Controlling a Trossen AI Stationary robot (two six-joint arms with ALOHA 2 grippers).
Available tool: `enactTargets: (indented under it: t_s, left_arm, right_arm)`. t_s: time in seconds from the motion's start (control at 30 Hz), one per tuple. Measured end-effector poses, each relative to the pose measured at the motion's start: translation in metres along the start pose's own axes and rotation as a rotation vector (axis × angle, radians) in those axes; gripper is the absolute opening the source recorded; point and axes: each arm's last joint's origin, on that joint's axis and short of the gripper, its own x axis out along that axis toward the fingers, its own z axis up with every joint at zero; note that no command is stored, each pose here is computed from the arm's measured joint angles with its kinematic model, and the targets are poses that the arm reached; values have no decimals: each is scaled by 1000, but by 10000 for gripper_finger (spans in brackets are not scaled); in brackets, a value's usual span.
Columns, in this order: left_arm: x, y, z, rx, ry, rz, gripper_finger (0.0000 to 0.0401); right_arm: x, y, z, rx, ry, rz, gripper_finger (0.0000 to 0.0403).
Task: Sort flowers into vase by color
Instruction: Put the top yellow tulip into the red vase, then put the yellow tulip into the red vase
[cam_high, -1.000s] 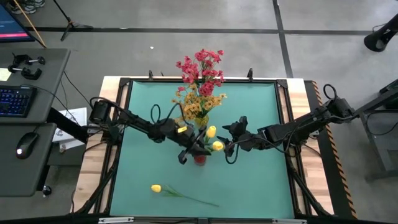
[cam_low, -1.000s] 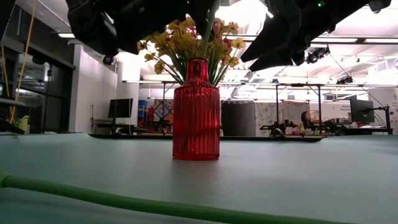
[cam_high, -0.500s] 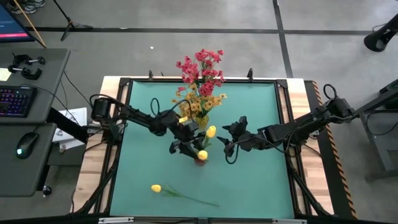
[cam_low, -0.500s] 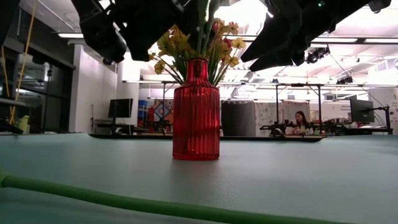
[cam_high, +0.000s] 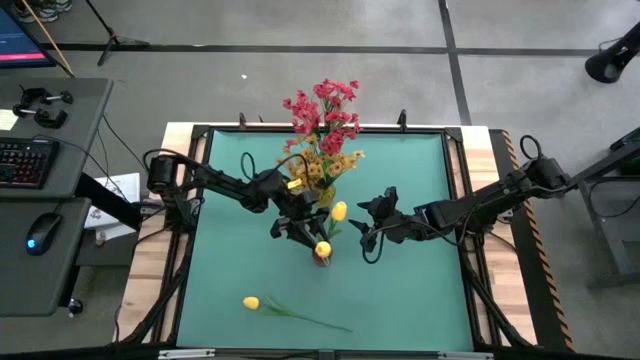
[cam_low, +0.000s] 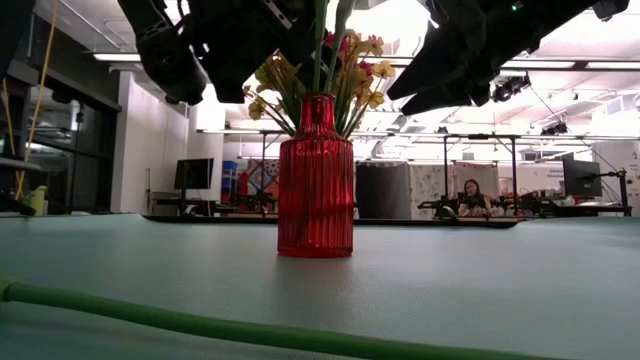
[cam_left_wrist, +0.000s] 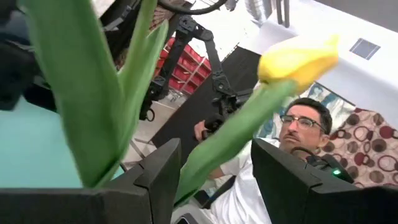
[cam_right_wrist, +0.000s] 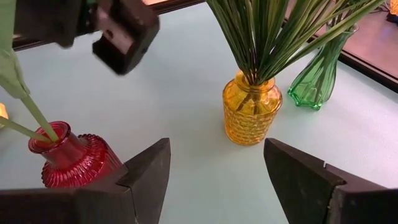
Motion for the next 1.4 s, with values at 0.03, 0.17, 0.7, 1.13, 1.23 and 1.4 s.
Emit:
enactTargets:
  t_s: [0.03, 0.17, 0.7, 1.13, 1.23, 1.4]
  left_arm:
    - [-2, -1, 2, 12, -4, 3, 184]
    - [-5, -8, 11, 76, -12, -10, 184]
    - [-68, -75, -14, 340, -206, 228, 184]
    - [-111, -98, -40, 451, -308, 929, 184]
    - [-111, -106, -38, 454, -317, 877, 184]
    - [-108, -127, -33, 495, -342, 723, 184]
  right_arm:
    - [0, 0, 0, 0, 1, 0, 248]
    - [0, 0, -1, -4, 6, -3, 248]
    - [0, -1, -2, 22, 20, -11, 248]
    - [8, 4, -5, 85, 0, -10, 248]
    - [15, 7, -11, 74, 16, -7, 248]
    - [21, 7, -13, 59, 29, -6, 248]
